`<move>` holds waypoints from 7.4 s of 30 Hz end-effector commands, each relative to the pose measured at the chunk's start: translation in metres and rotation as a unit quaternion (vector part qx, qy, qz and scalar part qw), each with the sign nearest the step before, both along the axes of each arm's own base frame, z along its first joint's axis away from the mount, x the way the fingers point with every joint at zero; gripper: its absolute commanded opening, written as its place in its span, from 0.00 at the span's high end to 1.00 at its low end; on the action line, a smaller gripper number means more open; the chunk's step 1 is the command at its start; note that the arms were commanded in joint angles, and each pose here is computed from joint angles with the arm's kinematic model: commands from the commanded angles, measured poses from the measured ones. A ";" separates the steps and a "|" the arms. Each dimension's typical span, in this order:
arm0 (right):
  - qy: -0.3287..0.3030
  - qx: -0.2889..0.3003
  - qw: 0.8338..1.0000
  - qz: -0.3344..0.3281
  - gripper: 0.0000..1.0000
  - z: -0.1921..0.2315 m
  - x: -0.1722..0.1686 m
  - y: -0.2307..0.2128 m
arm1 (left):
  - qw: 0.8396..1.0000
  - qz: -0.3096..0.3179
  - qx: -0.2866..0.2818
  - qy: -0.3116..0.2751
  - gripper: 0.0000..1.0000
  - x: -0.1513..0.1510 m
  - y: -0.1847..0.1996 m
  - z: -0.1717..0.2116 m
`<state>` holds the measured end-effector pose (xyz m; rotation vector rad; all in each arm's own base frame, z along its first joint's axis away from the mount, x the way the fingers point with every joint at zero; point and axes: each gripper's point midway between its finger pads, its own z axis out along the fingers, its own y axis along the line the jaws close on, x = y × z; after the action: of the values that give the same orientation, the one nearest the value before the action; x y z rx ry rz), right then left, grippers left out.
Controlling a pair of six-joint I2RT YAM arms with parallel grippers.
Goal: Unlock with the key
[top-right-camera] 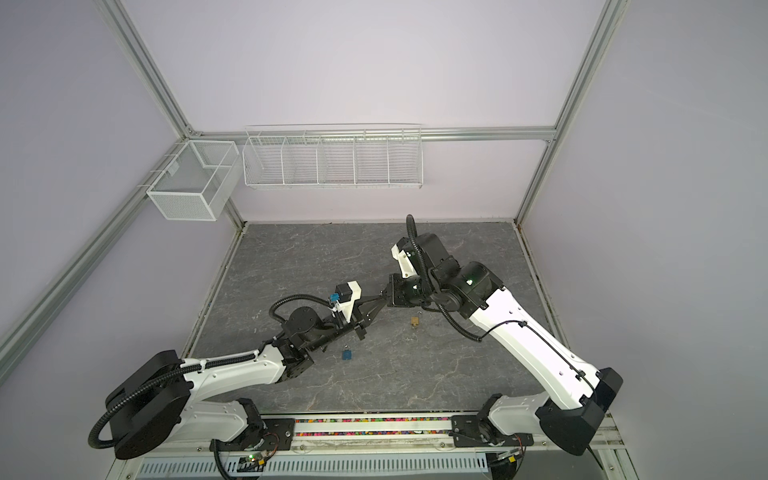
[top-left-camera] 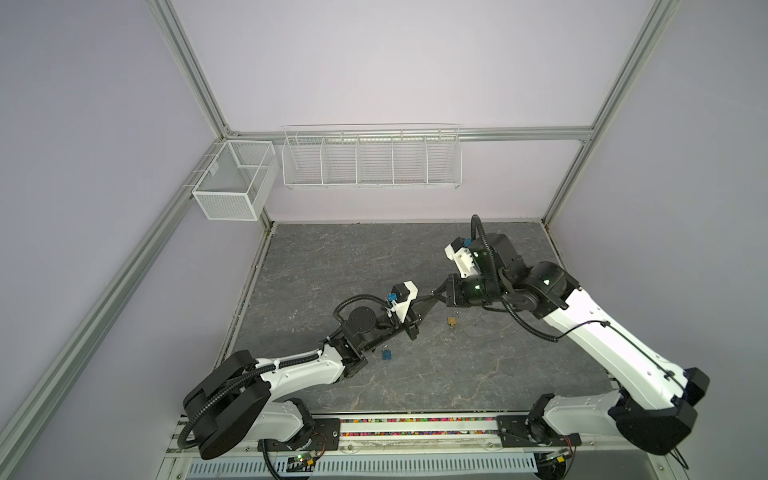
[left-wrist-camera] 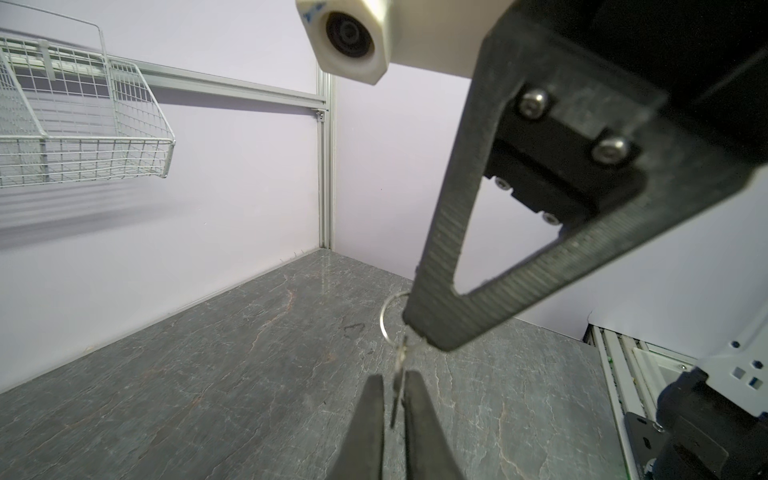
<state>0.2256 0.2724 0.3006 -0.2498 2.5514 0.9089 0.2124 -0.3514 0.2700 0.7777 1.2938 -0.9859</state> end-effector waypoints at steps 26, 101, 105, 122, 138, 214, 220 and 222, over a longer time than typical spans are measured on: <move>-0.130 -0.006 0.986 0.105 0.65 0.041 -0.006 -0.008 | 0.997 -0.063 0.043 0.003 1.00 -0.033 0.006 0.028; -0.167 0.157 0.972 0.060 0.93 0.059 0.036 0.029 | 0.939 0.102 -0.224 0.241 0.41 0.026 0.100 0.079; -0.161 0.202 0.966 0.000 0.93 0.067 0.047 0.026 | 0.920 0.090 -0.279 0.261 0.42 0.030 0.103 0.094; -0.163 0.286 0.944 -0.039 0.93 0.073 0.052 0.043 | 0.893 -0.003 -0.347 0.288 0.60 0.042 0.067 0.126; -0.168 0.291 0.941 -0.042 0.93 0.074 0.047 0.046 | 0.868 -0.029 -0.408 0.281 0.84 0.048 0.071 0.130; -0.181 0.311 0.910 0.204 0.56 0.054 0.013 0.020 | 0.960 -0.052 0.000 0.276 1.00 0.029 0.031 0.119; -0.175 0.309 0.913 0.201 0.61 0.050 0.018 0.021 | 0.958 -0.055 -0.016 0.279 1.00 0.030 0.030 0.120; -0.177 0.312 0.911 0.204 0.64 0.052 0.017 0.022 | 0.958 -0.055 -0.018 0.280 1.00 0.030 0.031 0.120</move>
<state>0.2426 0.2937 0.3521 -0.6594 1.8135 1.5989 0.2423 -0.3228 0.3808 0.5646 1.7635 -1.3675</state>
